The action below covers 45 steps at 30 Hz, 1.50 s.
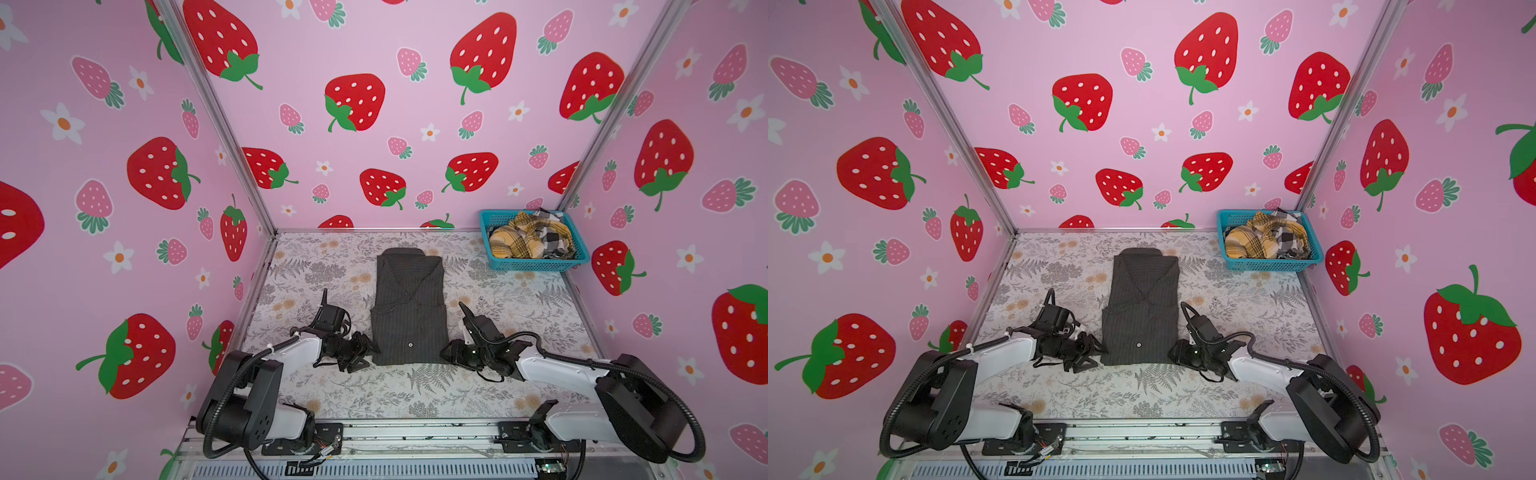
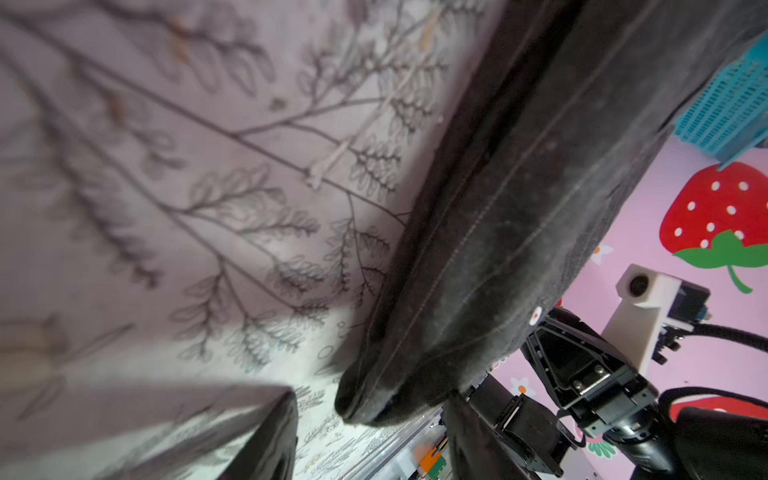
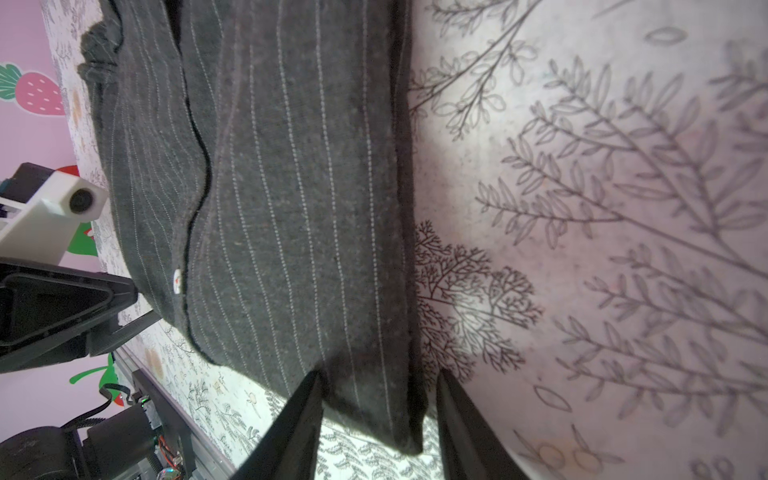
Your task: Fold and stack the long sleeve shirts
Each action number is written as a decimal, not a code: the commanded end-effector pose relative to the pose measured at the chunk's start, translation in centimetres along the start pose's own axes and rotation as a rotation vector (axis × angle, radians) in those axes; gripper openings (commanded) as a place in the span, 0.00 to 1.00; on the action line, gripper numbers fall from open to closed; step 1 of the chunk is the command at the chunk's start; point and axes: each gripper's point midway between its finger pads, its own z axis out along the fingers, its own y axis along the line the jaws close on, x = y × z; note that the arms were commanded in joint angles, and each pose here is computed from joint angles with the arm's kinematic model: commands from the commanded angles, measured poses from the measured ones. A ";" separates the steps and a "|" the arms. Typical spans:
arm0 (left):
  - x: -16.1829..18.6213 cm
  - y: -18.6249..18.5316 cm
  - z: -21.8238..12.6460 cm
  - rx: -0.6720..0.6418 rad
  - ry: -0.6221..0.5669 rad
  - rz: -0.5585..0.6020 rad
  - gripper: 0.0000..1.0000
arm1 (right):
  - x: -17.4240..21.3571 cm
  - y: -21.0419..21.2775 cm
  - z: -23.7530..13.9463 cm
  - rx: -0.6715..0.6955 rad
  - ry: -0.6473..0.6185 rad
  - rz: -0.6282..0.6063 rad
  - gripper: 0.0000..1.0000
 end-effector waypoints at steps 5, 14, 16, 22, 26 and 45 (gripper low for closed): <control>-0.5 1.2 1.5 -0.034 0.015 -0.039 0.52 | 1.6 -2.6 0.3 0.081 0.048 0.045 0.43; -0.2 1.8 1.8 -0.050 0.037 -0.055 0.30 | 1.7 -2.6 0.7 0.079 0.059 0.052 0.33; -0.2 1.8 1.8 -0.050 0.039 -0.057 0.23 | 1.6 -2.4 0.7 0.075 0.057 0.049 0.28; -0.2 1.0 1.7 -0.025 0.044 -0.054 0.10 | 1.3 -1.6 0.5 0.049 0.056 0.039 0.08; -0.1 0.0 1.4 0.001 0.045 -0.043 0.07 | 0.6 -0.6 0.0 0.033 0.039 0.022 0.00; -0.2 -6.9 -2.1 0.241 -0.020 -0.108 0.00 | 2.7 -1.3 -1.8 -0.017 0.050 0.119 0.55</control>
